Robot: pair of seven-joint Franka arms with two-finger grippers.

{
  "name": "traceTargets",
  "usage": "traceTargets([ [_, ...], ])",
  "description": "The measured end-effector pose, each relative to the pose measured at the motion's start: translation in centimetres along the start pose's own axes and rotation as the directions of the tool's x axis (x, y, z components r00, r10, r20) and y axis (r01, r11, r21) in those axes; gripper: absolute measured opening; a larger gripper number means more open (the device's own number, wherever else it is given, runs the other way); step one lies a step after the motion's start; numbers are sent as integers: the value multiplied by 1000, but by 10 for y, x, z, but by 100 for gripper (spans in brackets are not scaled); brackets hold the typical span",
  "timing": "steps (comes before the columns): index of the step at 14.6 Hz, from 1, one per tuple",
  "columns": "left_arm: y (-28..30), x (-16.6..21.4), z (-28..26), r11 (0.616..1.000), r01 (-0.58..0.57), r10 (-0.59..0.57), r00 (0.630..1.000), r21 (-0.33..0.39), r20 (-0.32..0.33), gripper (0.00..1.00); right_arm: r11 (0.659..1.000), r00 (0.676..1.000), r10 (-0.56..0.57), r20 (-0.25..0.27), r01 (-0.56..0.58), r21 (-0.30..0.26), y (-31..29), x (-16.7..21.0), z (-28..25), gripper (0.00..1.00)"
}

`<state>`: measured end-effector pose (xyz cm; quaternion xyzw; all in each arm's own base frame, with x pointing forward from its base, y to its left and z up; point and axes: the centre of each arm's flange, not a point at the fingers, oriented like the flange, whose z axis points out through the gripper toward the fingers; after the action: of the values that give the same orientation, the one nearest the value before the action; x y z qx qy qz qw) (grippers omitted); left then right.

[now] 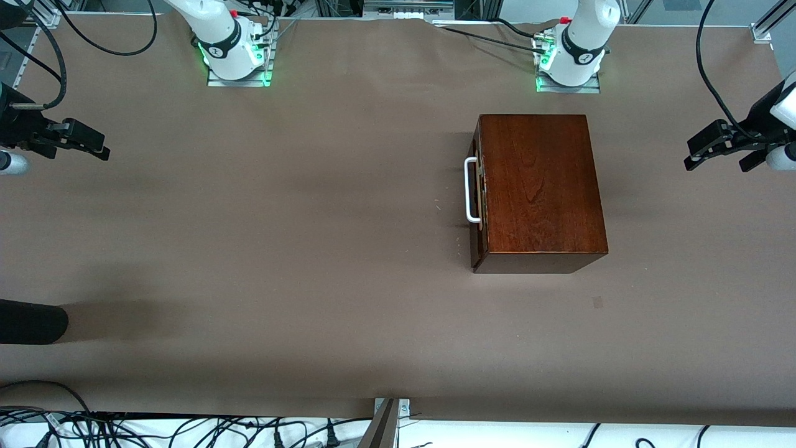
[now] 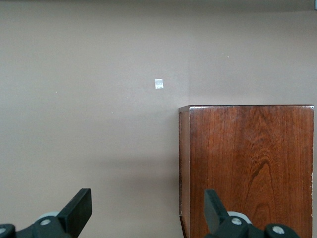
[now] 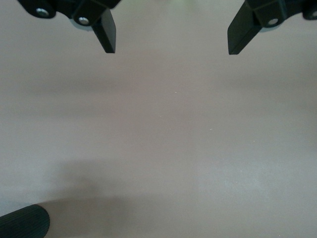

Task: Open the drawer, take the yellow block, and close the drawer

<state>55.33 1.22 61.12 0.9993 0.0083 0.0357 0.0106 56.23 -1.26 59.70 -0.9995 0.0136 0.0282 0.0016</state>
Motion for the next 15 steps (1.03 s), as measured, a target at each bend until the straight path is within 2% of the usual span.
traceTargets([
  [15,5,5,9,1000,-8,8,1000,3,20,100,1000,1000,0,0,0,0,0,0,0,100],
])
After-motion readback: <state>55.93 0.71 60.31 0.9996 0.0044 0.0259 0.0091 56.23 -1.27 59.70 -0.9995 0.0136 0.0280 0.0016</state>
